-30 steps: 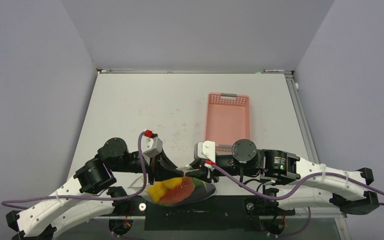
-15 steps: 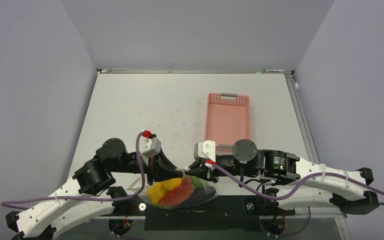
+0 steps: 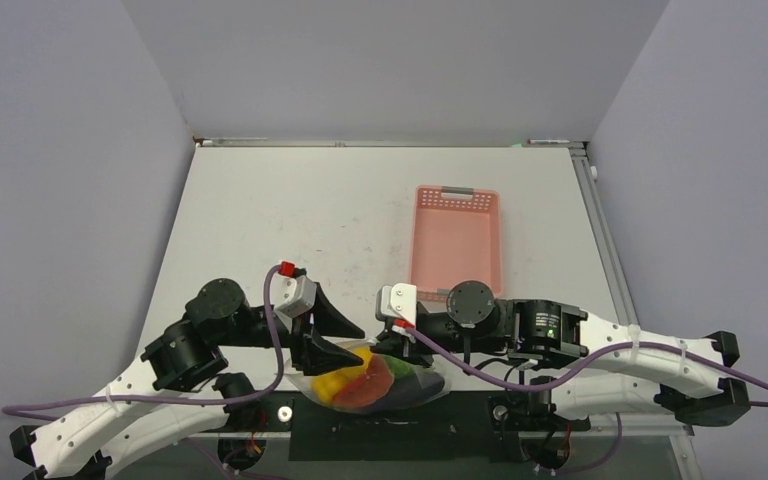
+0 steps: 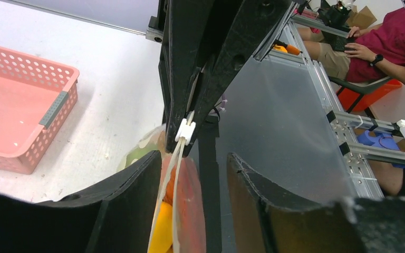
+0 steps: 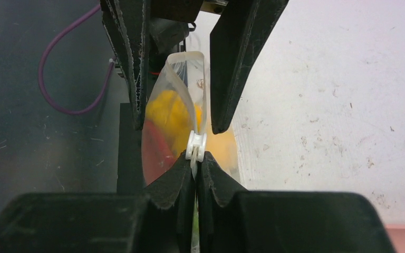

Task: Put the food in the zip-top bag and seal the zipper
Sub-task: Zip the zipper food storage bag at the center of the board.

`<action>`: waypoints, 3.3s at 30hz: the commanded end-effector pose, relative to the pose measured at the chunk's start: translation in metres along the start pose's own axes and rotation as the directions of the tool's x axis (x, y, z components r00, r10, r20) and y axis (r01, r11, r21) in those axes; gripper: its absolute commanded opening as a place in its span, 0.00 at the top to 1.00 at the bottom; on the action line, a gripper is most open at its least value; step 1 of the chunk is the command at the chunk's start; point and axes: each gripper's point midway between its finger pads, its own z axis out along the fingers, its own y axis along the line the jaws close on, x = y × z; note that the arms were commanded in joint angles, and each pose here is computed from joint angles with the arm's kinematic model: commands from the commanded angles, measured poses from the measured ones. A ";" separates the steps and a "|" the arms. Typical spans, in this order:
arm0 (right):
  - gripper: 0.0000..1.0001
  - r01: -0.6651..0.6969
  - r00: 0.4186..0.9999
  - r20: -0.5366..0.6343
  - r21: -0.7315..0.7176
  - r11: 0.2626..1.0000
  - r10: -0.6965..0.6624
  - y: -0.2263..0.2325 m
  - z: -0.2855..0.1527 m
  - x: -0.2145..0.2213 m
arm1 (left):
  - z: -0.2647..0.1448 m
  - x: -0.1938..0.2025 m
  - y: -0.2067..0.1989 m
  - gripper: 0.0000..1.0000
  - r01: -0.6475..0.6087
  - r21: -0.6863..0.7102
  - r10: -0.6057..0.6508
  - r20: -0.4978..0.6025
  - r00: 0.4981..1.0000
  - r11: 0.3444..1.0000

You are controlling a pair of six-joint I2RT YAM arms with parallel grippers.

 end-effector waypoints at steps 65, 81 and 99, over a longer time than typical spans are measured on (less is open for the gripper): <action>0.95 -0.051 0.927 0.375 0.161 0.986 -0.013 -0.018 -0.064 -0.082 | 0.011 0.008 0.021 1.00 -0.004 -0.064 0.003 -0.017 1.000 0.998; 0.95 -0.147 0.859 0.507 0.381 0.913 -0.074 -0.057 -0.127 -0.103 | 0.006 0.017 0.027 1.00 0.011 -0.109 -0.016 -0.044 0.999 0.994; 0.95 -0.238 0.868 0.480 0.631 0.738 -0.131 -0.105 -0.156 -0.089 | -0.008 0.031 0.034 1.00 0.017 -0.185 -0.032 -0.083 0.996 0.983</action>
